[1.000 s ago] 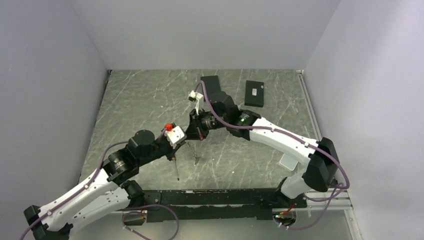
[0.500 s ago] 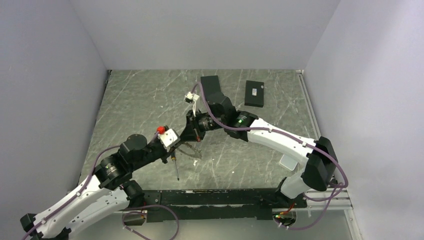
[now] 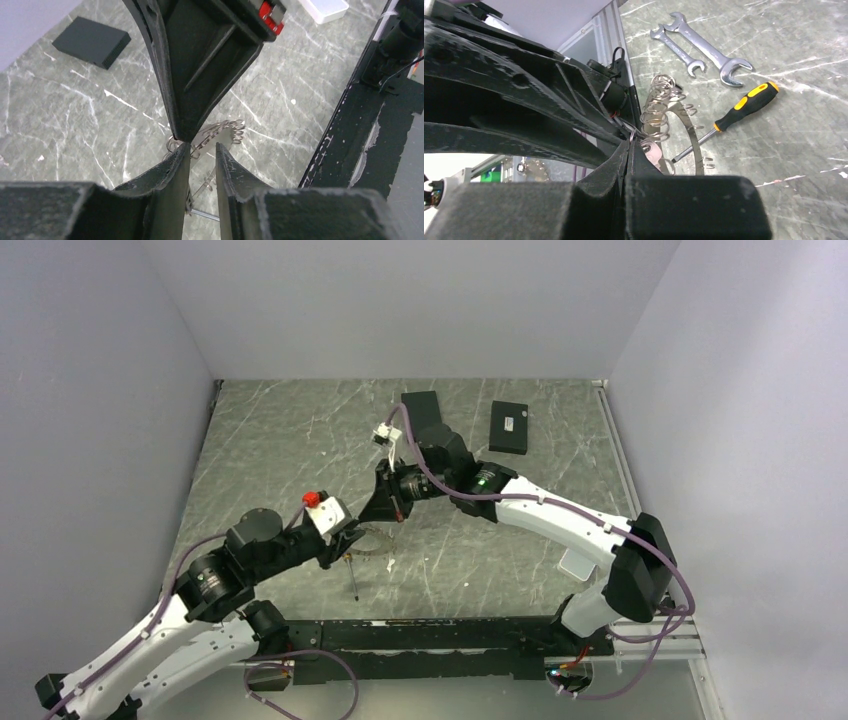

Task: Put the keys on the keyring

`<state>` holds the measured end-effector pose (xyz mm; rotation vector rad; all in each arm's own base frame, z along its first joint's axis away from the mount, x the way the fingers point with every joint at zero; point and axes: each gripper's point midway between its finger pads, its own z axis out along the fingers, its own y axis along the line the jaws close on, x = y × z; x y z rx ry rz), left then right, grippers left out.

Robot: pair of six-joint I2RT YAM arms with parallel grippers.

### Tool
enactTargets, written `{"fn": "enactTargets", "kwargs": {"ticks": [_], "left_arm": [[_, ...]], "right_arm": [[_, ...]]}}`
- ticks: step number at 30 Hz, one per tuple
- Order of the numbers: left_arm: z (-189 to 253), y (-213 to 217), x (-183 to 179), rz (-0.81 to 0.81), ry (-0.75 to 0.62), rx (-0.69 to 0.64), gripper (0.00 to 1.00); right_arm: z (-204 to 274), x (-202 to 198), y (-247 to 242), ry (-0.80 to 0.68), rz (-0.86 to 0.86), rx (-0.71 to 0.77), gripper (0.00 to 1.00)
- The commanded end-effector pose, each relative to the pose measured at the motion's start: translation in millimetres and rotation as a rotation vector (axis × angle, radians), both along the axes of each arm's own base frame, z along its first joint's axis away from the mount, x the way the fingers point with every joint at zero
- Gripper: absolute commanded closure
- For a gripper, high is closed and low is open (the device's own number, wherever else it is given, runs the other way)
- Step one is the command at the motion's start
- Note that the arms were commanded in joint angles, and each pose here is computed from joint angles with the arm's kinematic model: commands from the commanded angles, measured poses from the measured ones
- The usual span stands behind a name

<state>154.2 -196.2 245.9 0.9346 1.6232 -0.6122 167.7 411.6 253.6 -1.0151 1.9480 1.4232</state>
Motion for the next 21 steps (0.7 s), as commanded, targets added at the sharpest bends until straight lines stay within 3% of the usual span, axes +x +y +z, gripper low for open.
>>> {"fn": "enactTargets", "kwargs": {"ticks": [1,8,13,21], "left_arm": [[80.1,-5.2,-9.0,-0.051,-0.153,-0.205,0.69],[89.2,3.4,-17.6,-0.056,-0.159,-0.209,0.71],[70.2,-5.0,-35.6,-0.163,-0.113,-0.195,0.77],[43.3,-8.4,-21.9,-0.108,-0.09,-0.188,0.78]], "right_arm": [[11.9,-2.9,-3.5,-0.03,0.004,0.036,1.0],[15.4,3.4,-7.9,-0.03,-0.012,0.042,1.0],[26.2,11.9,-10.5,-0.026,-0.042,0.055,1.0],[44.3,26.6,-18.0,0.005,-0.116,0.072,1.0]]}}
